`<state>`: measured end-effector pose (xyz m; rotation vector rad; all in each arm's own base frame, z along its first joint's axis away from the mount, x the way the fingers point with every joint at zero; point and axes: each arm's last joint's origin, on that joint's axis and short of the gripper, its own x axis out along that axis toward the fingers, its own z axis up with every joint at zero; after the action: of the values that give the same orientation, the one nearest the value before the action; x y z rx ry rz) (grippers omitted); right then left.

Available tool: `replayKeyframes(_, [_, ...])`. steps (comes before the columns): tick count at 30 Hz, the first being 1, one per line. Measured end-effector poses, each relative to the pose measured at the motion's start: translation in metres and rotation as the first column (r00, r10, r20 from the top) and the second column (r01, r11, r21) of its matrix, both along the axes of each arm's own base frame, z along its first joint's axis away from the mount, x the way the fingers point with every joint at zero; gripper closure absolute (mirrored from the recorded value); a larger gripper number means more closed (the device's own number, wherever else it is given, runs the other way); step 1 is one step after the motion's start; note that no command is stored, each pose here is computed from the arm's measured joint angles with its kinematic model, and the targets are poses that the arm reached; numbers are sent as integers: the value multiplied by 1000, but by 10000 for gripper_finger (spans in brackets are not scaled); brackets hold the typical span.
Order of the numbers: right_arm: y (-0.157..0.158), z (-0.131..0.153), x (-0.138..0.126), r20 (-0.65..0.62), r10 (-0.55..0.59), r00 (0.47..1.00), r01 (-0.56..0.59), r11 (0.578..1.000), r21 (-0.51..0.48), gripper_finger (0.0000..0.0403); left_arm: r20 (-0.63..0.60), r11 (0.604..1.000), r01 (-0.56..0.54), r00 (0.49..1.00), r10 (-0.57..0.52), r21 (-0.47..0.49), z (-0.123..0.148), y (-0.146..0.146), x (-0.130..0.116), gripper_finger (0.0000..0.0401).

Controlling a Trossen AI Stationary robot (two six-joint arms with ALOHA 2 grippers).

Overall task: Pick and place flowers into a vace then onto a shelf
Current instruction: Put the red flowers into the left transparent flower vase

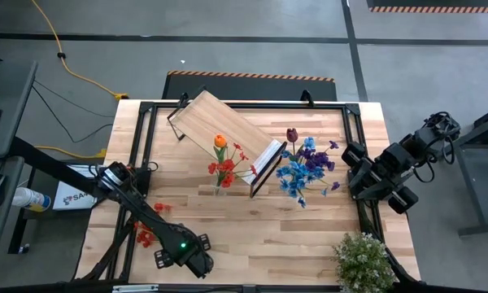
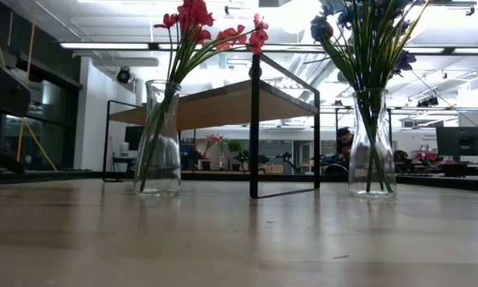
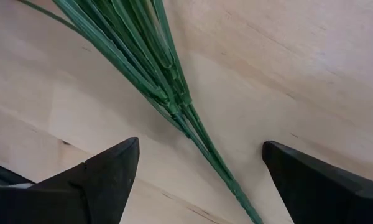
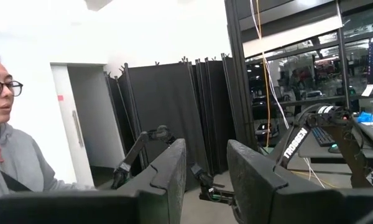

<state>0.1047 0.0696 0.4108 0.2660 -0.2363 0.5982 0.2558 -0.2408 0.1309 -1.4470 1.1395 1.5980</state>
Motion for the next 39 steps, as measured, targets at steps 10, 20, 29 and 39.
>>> replayKeyframes(10, [0,0,0,-1,-3,1000,3,1000,0,293,-23,1000,26,999,-26,10,0,2,-2,16])
replayKeyframes(20, [0,0,0,-1,-3,1000,3,1000,1,293,-17,994,33,999,-32,107,0,8,-4,16])
replayKeyframes(29, [0,0,0,-15,5,1000,-5,1000,22,293,-39,991,35,999,-30,131,0,10,-6,16])
replayKeyframes(39, [0,0,0,-17,-3,1000,3,1000,23,293,-45,987,43,998,-37,155,0,12,-7,16])
